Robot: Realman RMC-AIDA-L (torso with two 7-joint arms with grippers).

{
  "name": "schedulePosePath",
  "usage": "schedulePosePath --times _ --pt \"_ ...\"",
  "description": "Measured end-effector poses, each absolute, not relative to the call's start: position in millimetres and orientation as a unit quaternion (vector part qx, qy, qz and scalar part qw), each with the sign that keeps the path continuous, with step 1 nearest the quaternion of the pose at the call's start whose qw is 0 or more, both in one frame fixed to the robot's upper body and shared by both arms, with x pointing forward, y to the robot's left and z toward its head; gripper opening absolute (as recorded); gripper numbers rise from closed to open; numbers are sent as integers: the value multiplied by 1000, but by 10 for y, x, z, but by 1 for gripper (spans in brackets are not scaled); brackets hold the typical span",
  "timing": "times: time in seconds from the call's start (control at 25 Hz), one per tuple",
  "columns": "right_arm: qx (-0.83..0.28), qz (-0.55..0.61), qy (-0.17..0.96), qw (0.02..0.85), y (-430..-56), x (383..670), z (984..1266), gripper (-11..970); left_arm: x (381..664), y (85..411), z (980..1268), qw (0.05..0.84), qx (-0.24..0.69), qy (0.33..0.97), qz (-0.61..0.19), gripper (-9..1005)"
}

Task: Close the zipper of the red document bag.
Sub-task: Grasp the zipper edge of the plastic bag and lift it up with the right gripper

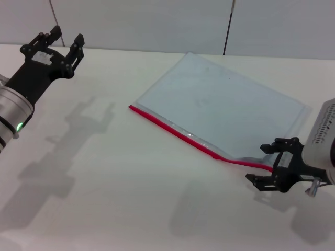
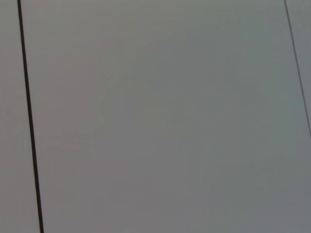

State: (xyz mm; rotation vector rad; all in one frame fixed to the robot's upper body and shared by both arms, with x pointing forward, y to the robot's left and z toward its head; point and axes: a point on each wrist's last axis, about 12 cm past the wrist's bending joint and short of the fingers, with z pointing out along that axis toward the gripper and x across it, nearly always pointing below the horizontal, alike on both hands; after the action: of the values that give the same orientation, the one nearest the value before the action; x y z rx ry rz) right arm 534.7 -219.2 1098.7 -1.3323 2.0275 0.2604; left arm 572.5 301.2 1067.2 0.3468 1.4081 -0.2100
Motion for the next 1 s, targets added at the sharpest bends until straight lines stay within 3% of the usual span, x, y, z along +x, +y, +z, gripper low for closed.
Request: schedulePosePath --times 1.0 --pt "-521 2 775 358 -2073 5446 10886 792 5737 2996 10676 743 164 642 -94 543"
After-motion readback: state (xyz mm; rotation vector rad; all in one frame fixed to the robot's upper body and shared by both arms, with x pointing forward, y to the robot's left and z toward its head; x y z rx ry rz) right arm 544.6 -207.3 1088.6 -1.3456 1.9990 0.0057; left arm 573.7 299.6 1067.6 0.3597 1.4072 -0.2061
